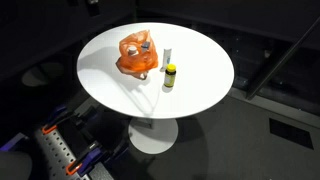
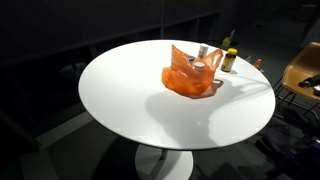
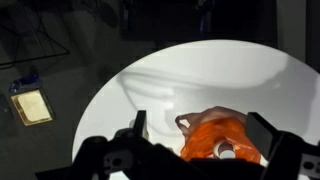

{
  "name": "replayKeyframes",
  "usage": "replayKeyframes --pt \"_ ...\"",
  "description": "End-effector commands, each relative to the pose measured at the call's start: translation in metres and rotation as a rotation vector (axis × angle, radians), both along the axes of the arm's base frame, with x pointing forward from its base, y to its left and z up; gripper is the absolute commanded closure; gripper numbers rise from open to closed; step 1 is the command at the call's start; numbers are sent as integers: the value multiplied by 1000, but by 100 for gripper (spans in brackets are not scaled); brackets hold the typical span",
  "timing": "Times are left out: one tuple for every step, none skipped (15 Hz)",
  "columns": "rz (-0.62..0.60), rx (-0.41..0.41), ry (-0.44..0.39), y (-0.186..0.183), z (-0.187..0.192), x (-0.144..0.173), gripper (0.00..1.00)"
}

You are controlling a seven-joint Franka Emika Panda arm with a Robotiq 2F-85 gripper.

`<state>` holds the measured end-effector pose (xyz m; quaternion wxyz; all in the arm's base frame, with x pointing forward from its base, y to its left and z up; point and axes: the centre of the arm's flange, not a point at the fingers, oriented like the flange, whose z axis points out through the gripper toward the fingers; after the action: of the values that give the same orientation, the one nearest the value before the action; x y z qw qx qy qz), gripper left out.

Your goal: Pick up the white medicine bottle from the orange plastic and put it on the table

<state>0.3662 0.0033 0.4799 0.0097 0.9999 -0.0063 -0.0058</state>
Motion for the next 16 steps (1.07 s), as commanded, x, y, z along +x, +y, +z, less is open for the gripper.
replayKeyframes --pt "0 0 0 0 0 0 0" --pt "0 0 0 0 0 0 0" --pt "0 0 0 0 0 0 0" --pt "0 0 0 0 0 0 0" --pt "0 0 0 0 0 0 0" --pt "0 0 0 0 0 0 0" --pt "0 0 0 0 0 0 0" --pt "0 0 0 0 0 0 0" --pt "0 0 0 0 0 0 0" --pt "-11 3 0 0 2 4 0" --pt "-22 5 -7 0 4 9 0" --pt "-26 7 -9 0 6 13 0" --pt "-29 9 -15 0 9 18 0" --pt "-33 9 -23 1 12 24 0" --pt "-36 9 -32 1 14 30 0" --pt "-41 9 -41 2 17 37 0"
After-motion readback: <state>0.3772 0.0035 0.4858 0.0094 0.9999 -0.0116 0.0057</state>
